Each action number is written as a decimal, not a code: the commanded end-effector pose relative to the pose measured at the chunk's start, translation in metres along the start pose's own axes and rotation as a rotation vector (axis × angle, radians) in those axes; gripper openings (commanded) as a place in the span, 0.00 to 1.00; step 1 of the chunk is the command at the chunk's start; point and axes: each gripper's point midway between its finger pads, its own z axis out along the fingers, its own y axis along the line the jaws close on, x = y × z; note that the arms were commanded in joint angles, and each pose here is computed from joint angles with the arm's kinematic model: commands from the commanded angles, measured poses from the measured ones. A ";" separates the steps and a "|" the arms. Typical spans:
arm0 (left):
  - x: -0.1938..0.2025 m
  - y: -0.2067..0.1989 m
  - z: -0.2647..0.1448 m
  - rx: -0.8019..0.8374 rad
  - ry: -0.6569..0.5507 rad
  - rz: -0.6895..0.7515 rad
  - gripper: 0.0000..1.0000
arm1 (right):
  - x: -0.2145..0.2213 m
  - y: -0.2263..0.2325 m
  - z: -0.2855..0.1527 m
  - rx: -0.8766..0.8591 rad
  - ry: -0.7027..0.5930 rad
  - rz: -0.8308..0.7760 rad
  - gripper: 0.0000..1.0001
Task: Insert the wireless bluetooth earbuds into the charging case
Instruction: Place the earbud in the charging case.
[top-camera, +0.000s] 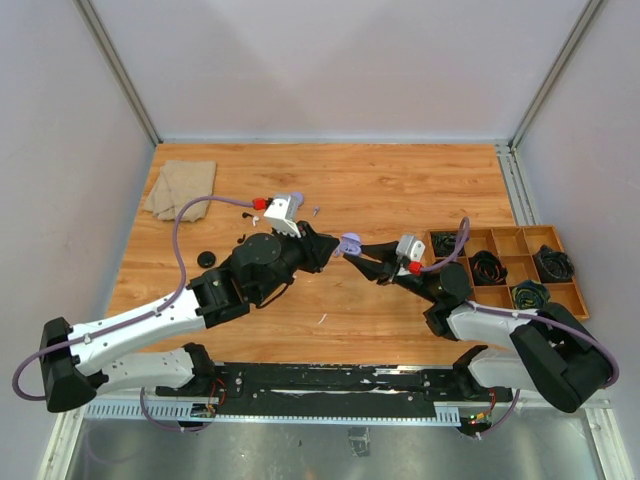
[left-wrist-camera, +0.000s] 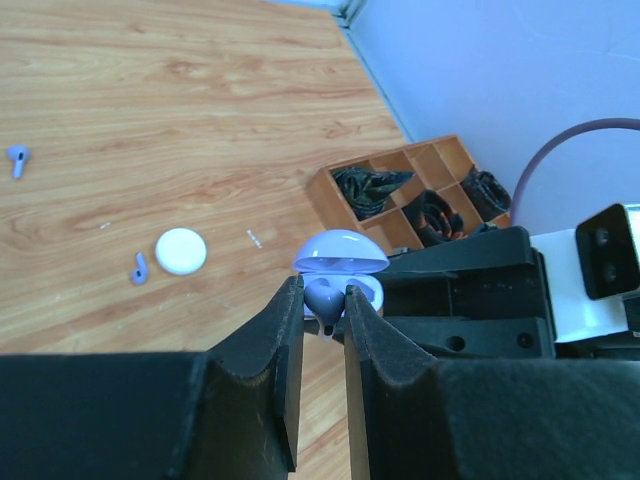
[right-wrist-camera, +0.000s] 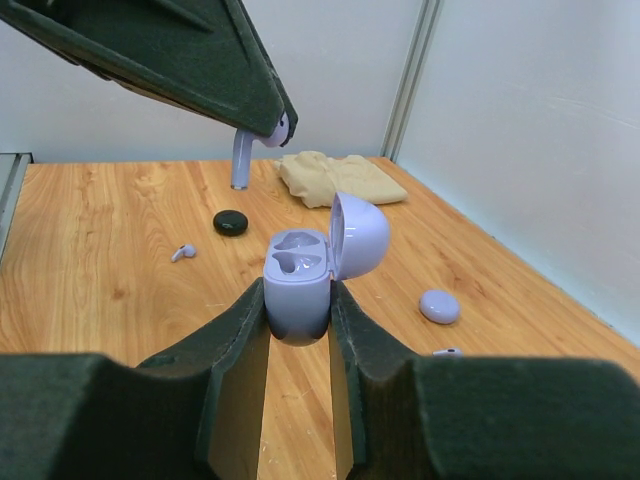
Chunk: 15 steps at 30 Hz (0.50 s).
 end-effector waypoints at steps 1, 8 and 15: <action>-0.017 -0.013 0.005 0.016 -0.115 -0.007 0.14 | -0.028 0.002 0.006 -0.001 -0.094 -0.053 0.01; -0.016 -0.016 0.012 0.006 -0.145 0.007 0.13 | -0.030 0.001 0.004 0.012 -0.099 -0.054 0.01; -0.006 -0.017 0.018 -0.011 -0.133 0.021 0.13 | -0.030 0.000 0.003 0.023 -0.100 -0.056 0.01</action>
